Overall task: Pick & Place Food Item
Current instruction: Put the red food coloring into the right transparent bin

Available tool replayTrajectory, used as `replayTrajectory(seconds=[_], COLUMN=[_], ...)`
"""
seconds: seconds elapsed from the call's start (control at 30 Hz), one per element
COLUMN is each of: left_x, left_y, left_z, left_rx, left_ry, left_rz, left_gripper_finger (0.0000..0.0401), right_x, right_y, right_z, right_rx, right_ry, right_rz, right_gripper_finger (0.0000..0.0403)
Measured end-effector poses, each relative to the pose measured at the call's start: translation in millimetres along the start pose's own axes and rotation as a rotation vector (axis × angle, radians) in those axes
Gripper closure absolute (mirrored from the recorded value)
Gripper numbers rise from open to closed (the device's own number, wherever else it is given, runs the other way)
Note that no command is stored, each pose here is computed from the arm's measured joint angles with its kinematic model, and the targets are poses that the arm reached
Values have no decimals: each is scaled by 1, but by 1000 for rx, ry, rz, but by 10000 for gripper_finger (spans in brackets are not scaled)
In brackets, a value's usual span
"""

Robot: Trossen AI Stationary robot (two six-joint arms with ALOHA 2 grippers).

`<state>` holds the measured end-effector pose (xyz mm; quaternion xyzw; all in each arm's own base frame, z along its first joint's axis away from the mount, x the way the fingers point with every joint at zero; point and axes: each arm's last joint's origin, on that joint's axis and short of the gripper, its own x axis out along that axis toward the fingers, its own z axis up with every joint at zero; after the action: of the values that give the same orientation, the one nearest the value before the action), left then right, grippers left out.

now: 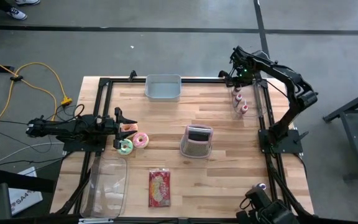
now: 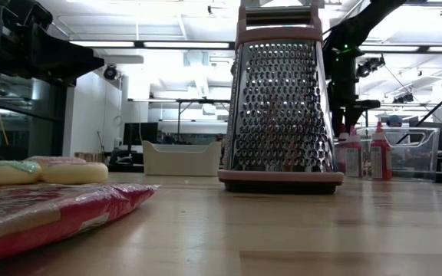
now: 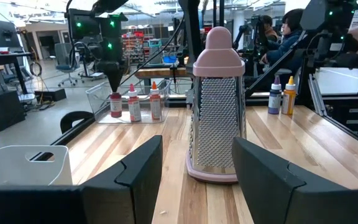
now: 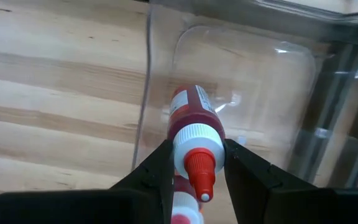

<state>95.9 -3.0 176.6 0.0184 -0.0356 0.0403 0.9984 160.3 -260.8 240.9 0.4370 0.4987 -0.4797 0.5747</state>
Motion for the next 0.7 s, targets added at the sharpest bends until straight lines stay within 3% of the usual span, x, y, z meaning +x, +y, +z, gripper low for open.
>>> replayTrajectory(seconds=[0.47, 0.7], left_x=[0, 0], left_y=[0, 0], left_z=[0, 0], left_rx=[0, 0], left_ry=[0, 0], left_rz=[0, 0], left_gripper_finger=[213, 213], right_x=[16, 17], right_y=[3, 3], right_z=[6, 6], right_rx=[18, 2], right_ry=[38, 42], right_rz=[-15, -14], right_gripper_finger=[293, 263])
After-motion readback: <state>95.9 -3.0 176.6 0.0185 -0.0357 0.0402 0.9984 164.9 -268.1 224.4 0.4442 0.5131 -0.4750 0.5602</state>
